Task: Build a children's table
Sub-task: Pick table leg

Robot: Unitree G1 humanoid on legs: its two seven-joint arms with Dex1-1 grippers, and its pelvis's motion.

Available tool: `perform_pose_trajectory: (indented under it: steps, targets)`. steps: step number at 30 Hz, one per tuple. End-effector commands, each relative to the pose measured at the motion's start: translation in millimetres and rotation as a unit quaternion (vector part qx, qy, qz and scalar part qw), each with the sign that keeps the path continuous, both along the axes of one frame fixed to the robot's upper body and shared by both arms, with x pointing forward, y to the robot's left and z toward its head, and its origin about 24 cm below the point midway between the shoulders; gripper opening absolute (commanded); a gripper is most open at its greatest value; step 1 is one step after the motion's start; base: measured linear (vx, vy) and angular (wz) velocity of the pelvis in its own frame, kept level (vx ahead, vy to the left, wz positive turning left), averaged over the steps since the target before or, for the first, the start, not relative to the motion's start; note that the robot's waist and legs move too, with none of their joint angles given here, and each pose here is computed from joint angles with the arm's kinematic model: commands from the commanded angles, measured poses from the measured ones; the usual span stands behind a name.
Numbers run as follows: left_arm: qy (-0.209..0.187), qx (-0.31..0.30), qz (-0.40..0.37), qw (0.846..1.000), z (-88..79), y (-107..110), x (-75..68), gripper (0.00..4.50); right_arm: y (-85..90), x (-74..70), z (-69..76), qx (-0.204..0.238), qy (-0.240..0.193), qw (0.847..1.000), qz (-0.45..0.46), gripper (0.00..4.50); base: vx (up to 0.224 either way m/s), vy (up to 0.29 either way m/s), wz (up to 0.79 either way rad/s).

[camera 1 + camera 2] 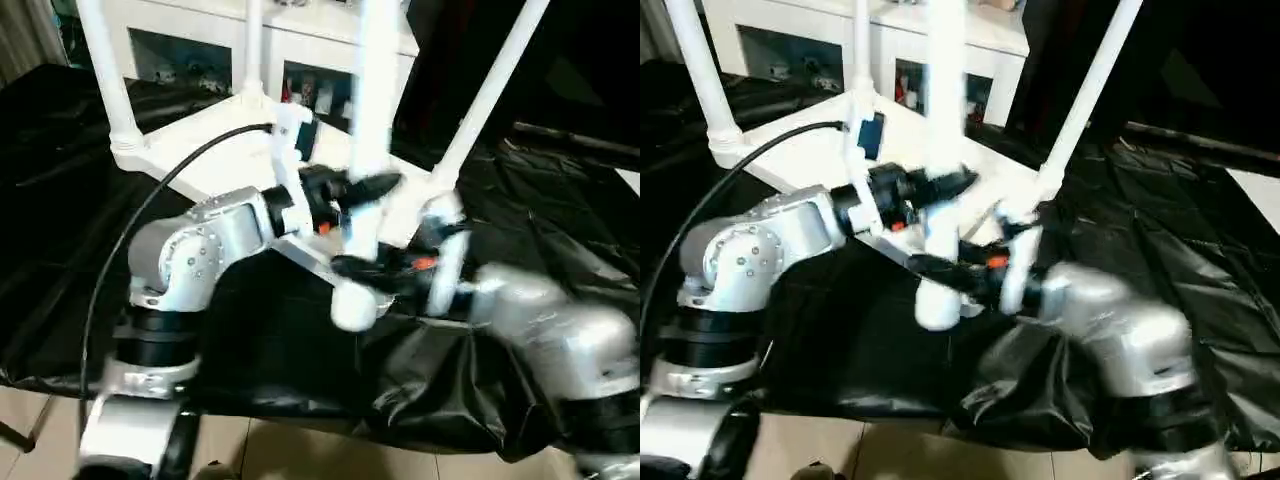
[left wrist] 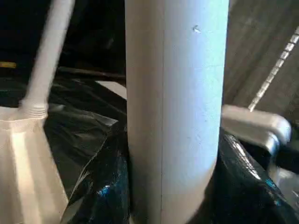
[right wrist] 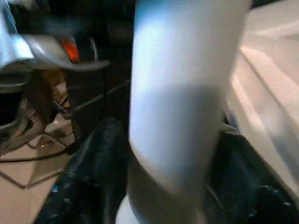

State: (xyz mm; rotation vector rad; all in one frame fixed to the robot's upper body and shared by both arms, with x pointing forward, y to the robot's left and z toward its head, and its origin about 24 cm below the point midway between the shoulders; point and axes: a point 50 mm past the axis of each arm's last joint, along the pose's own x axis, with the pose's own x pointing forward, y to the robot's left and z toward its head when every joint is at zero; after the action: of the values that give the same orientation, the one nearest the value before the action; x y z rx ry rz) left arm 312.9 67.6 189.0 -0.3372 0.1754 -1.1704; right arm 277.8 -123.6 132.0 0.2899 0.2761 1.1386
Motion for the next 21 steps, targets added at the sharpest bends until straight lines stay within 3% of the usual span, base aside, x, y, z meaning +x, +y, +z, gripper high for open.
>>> perform_pose_trajectory:
  steps: [1,9,13,21]
  targets:
    - [-0.053,-0.008,-0.073,0.996,16.9,-8.6,-8.8,1.85,-16.5,1.1,6.3,-0.005,0.006,1.0,0.028,3.05,0.0,0.0,0.0]
    - [-0.061,-0.034,-0.099,0.993,22.7,-9.2,-10.1,1.85,-24.0,-5.1,6.4,-0.023,0.015,0.996,0.083,3.05,0.0,0.0,0.0]
    - [-0.069,-0.048,-0.133,0.988,25.6,-12.4,-18.3,1.85,-19.2,-4.0,6.0,-0.017,0.009,0.995,0.097,3.05,0.0,0.0,0.0]
    - [-0.068,-0.043,-0.153,0.985,23.6,-13.3,-21.2,1.85,-13.7,-2.6,7.1,-0.009,0.001,0.994,0.113,3.05,0.0,0.0,0.0]
